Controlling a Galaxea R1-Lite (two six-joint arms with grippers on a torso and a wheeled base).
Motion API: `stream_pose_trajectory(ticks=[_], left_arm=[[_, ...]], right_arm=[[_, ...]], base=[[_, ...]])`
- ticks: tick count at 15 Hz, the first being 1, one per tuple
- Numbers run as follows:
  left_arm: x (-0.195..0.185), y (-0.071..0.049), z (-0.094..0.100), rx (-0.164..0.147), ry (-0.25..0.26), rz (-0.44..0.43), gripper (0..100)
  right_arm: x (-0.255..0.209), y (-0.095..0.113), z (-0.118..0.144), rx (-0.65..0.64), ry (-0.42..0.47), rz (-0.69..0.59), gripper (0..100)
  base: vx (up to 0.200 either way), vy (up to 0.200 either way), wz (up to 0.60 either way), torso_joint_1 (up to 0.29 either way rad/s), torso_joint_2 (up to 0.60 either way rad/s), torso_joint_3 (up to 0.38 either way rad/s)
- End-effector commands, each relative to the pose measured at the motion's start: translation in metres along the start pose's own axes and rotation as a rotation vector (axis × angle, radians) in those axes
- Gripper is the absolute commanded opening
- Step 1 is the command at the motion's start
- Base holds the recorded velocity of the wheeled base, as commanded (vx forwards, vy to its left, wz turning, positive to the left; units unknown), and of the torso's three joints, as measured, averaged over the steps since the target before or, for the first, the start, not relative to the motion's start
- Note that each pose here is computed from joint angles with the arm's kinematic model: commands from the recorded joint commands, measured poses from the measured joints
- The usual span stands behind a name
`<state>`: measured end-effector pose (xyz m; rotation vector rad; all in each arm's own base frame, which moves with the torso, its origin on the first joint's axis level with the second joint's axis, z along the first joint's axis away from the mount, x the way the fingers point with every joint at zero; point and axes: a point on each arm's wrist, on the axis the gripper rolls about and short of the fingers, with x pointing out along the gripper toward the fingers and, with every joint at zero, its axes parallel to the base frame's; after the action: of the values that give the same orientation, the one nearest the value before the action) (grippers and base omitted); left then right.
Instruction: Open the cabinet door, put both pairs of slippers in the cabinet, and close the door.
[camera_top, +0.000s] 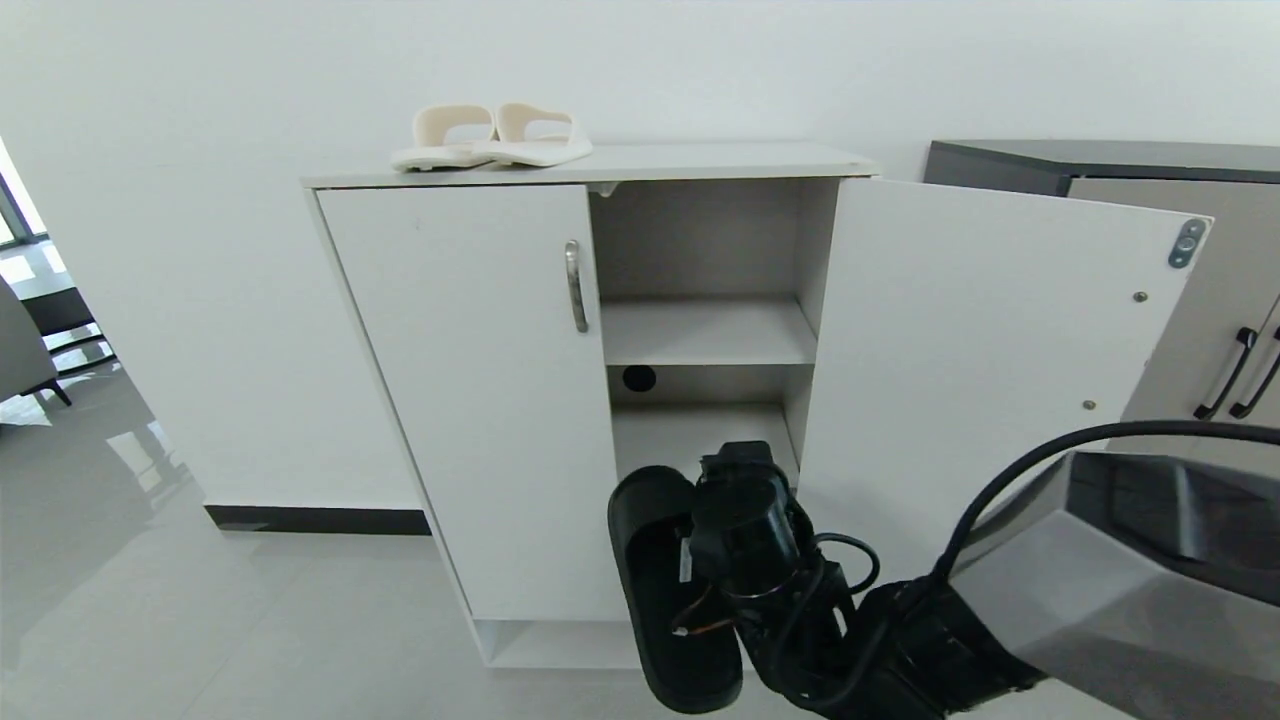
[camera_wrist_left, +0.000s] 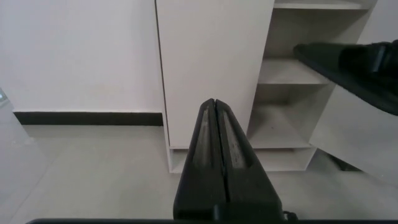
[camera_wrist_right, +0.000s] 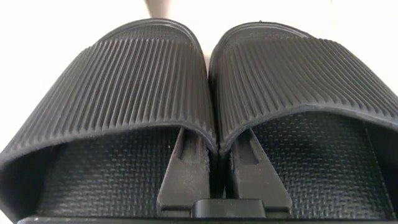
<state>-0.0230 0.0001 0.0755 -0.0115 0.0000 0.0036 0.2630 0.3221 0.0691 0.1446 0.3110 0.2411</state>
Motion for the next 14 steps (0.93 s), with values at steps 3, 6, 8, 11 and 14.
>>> stream_pose_trajectory(ticks=[3,6,8,11,14], left_arm=[[0.0,0.0,0.0,-0.001,0.003,0.003,0],[0.0,0.0,0.0,0.001,0.002,0.001,0],[0.0,0.0,0.0,0.001,0.002,0.003,0],[0.0,0.0,0.0,0.002,0.003,0.004,0],[0.0,0.0,0.0,0.001,0.003,0.001,0]], right_arm=[[0.045,-0.007,-0.043,-0.065,-0.093,-0.105,0],[0.057,-0.003,-0.027,-0.042,-0.134,-0.151,0],[0.063,0.0,-0.019,-0.042,-0.139,-0.186,0],[0.079,0.005,-0.011,-0.04,-0.182,-0.236,0],[0.105,-0.003,-0.014,-0.057,-0.219,-0.258,0]], base=[[0.0,0.0,0.0,0.003,0.0,-0.063],[0.0,0.0,0.0,0.002,0.0,-0.19],[0.0,0.0,0.0,0.002,0.0,-0.195],[0.0,0.0,0.0,0.005,0.0,-0.198],[0.0,0.0,0.0,0.002,0.0,-0.041]])
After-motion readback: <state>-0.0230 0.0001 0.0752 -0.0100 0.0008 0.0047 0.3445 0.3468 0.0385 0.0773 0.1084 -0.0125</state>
